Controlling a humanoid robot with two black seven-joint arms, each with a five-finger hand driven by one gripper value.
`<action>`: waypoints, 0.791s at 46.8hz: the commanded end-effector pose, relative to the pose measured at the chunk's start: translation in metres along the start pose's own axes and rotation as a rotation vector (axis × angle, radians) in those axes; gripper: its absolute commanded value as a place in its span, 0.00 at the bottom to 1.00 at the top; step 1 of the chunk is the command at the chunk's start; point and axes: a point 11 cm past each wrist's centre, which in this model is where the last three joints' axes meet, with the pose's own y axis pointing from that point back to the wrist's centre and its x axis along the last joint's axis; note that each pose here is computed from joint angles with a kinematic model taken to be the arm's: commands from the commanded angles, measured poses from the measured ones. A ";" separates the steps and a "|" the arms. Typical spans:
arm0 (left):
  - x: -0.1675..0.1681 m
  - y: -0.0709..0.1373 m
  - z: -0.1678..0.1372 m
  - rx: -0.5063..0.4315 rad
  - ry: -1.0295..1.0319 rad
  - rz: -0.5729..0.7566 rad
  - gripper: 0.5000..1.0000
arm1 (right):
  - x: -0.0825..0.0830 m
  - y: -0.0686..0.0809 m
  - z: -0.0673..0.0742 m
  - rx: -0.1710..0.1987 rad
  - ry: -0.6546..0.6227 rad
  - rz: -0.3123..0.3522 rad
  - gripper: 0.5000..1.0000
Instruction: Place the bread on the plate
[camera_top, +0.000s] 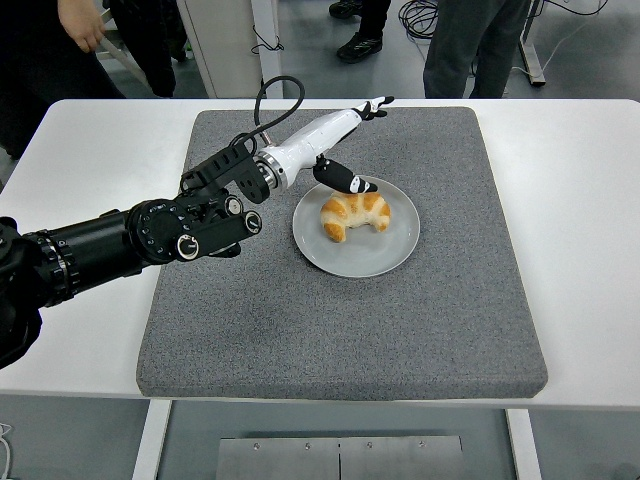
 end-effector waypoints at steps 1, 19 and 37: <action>0.016 -0.002 0.003 0.005 0.067 0.014 0.92 | 0.000 0.000 0.000 0.000 -0.001 0.001 1.00; 0.090 0.011 -0.014 0.046 0.441 0.233 0.92 | -0.002 0.000 0.000 0.001 -0.004 -0.006 1.00; 0.107 0.044 -0.063 0.103 0.658 0.392 0.94 | -0.003 0.000 0.000 0.001 -0.006 -0.010 1.00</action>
